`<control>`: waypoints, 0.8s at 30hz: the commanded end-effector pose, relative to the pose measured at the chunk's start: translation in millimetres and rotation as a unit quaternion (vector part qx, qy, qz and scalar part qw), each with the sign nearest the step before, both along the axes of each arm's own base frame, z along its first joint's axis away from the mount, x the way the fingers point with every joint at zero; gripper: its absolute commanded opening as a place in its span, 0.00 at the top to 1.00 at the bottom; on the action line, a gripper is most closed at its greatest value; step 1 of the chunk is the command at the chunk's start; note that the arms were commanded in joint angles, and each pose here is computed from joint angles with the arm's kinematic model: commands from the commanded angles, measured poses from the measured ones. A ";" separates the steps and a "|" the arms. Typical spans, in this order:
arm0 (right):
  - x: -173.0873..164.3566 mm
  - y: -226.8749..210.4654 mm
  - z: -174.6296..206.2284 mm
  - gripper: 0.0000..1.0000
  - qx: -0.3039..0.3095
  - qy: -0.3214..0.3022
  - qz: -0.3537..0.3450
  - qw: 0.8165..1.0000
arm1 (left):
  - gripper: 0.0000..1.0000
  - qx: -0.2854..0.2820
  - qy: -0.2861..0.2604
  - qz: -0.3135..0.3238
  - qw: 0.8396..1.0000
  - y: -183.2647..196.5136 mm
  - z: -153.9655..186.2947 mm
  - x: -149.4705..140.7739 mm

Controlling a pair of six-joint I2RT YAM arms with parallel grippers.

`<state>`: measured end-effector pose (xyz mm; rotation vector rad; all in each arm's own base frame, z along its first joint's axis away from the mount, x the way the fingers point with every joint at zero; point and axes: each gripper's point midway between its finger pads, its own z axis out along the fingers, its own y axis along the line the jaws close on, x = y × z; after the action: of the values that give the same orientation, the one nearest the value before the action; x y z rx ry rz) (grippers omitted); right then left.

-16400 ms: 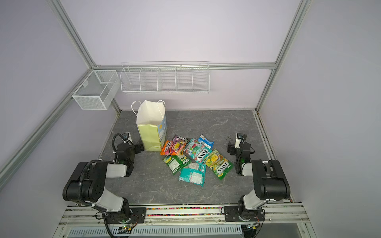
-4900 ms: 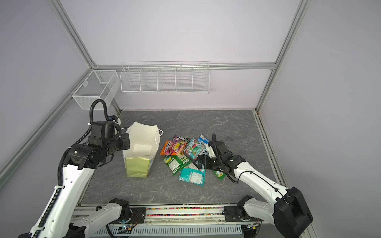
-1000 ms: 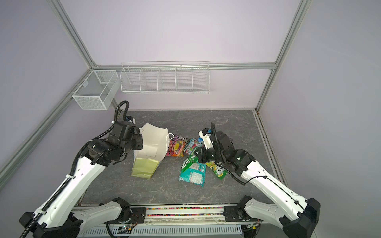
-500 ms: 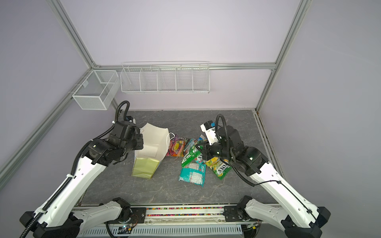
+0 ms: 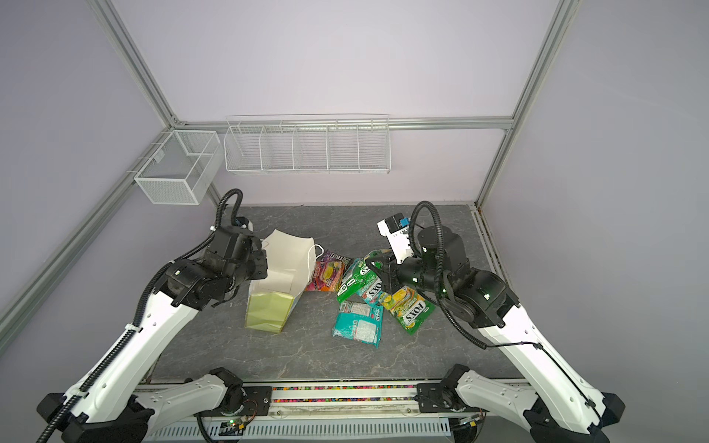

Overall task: Place the snacks into the paper bag
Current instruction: Place the snack in the paper bag.

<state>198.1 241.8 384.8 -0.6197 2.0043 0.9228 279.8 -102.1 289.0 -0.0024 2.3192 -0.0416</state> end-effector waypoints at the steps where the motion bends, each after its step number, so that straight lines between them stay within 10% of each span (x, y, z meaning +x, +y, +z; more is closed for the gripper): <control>1: -12.8 11.0 37.1 0.93 0.043 -0.051 0.055 0.996 | 1.00 -0.004 -0.005 0.010 1.000 3.1 2.7 -2.7; 24: -49.8 53.0 108.7 0.94 0.160 -0.074 0.232 0.957 | 1.00 -0.011 -0.010 0.010 1.000 2.5 6.9 -2.6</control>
<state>161.8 287.0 447.8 -0.8954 1.7334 1.2901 280.0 -102.2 290.9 -0.0052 2.3114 -0.0474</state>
